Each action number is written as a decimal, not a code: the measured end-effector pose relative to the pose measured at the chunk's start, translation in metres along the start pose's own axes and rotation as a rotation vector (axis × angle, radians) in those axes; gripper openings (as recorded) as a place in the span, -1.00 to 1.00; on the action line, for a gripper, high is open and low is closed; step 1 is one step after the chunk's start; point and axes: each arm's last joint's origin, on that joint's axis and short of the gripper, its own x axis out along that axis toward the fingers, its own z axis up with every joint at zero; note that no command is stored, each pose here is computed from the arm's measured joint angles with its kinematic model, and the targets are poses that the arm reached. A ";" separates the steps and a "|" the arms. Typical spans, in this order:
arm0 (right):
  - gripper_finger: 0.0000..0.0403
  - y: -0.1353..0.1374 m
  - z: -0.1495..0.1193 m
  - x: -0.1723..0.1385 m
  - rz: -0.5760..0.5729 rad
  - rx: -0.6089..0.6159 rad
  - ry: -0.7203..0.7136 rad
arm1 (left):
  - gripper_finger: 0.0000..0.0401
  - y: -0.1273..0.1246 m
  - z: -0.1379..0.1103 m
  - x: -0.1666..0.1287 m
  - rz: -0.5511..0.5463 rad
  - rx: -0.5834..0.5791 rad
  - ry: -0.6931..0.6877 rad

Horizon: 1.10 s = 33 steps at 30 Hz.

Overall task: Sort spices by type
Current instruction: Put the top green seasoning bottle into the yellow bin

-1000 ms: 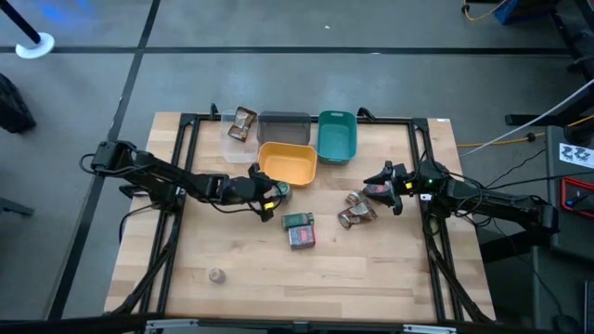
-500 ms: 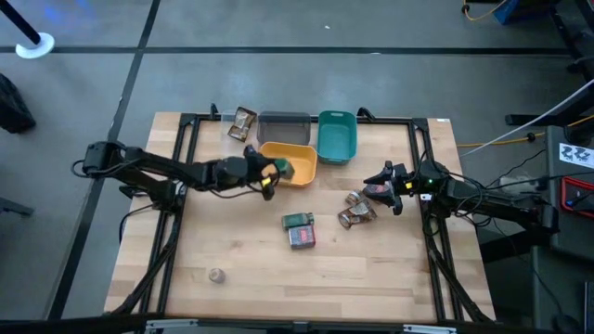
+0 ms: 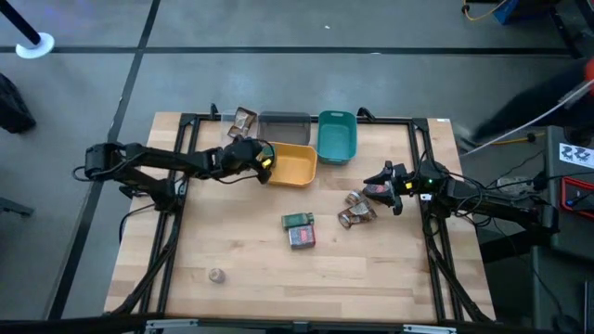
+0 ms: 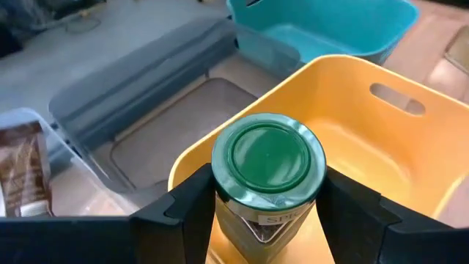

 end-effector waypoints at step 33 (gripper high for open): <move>0.28 0.000 0.000 0.000 0.000 0.000 0.000 | 0.31 0.000 -0.015 0.015 0.004 0.002 0.090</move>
